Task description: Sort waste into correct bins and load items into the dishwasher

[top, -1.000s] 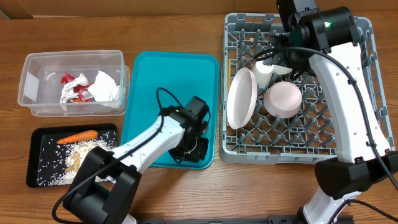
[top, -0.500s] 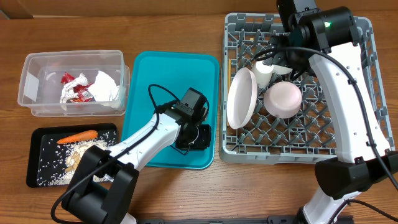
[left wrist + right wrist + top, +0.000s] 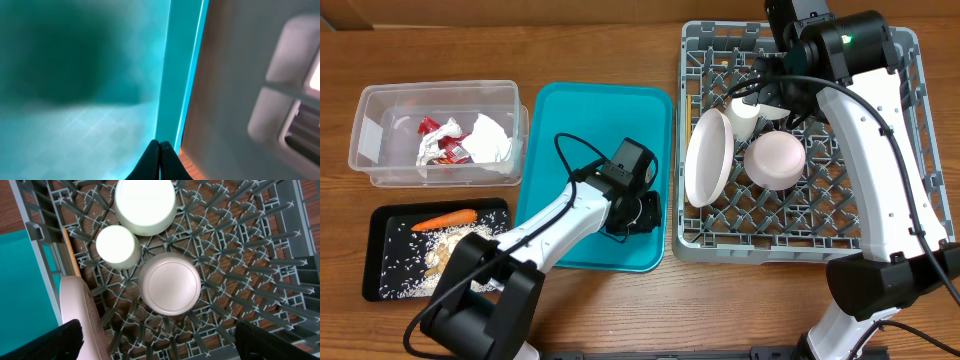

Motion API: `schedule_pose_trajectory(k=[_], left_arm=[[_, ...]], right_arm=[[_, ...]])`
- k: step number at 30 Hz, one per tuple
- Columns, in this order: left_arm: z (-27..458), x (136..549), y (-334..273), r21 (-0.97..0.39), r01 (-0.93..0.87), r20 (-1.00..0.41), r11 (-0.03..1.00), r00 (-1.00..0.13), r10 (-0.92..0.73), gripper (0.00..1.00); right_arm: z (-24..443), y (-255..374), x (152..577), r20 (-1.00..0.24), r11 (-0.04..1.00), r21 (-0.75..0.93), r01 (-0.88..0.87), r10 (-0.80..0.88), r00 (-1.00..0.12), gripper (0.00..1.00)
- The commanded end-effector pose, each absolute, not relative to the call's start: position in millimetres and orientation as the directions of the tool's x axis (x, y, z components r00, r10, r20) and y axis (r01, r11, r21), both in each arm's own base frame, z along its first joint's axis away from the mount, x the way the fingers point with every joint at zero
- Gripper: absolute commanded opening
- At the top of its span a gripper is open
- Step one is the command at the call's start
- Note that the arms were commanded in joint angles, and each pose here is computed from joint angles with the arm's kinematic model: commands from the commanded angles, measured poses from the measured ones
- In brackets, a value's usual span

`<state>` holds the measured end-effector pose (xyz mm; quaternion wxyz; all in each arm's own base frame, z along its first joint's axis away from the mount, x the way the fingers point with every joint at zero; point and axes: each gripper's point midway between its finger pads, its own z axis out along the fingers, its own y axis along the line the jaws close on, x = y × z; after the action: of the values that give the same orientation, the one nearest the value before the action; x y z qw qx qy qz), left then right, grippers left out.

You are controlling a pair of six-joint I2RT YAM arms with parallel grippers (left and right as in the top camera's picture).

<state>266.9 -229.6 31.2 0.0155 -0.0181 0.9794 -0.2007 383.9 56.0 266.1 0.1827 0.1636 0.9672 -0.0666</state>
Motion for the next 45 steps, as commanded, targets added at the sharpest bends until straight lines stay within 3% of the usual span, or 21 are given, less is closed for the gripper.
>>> schedule_pose_trajectory(k=[1,8,45], left_arm=[[20,269,-237,-0.395,-0.059,0.011,0.917,-0.998,-0.060,0.04],[11,269,-241,-0.431,-0.079,0.056,0.899,-0.997,-0.061,0.05],[13,280,-257,-0.492,-0.056,0.015,0.869,-0.998,-0.055,0.07]], right_arm=[[289,55,381,-0.429,0.938,-0.030,0.345,0.300,-0.852,1.00],[289,55,381,-0.429,0.938,-0.030,0.345,0.300,-0.852,1.00],[289,55,381,-0.429,0.938,-0.030,0.345,0.300,-0.852,1.00]])
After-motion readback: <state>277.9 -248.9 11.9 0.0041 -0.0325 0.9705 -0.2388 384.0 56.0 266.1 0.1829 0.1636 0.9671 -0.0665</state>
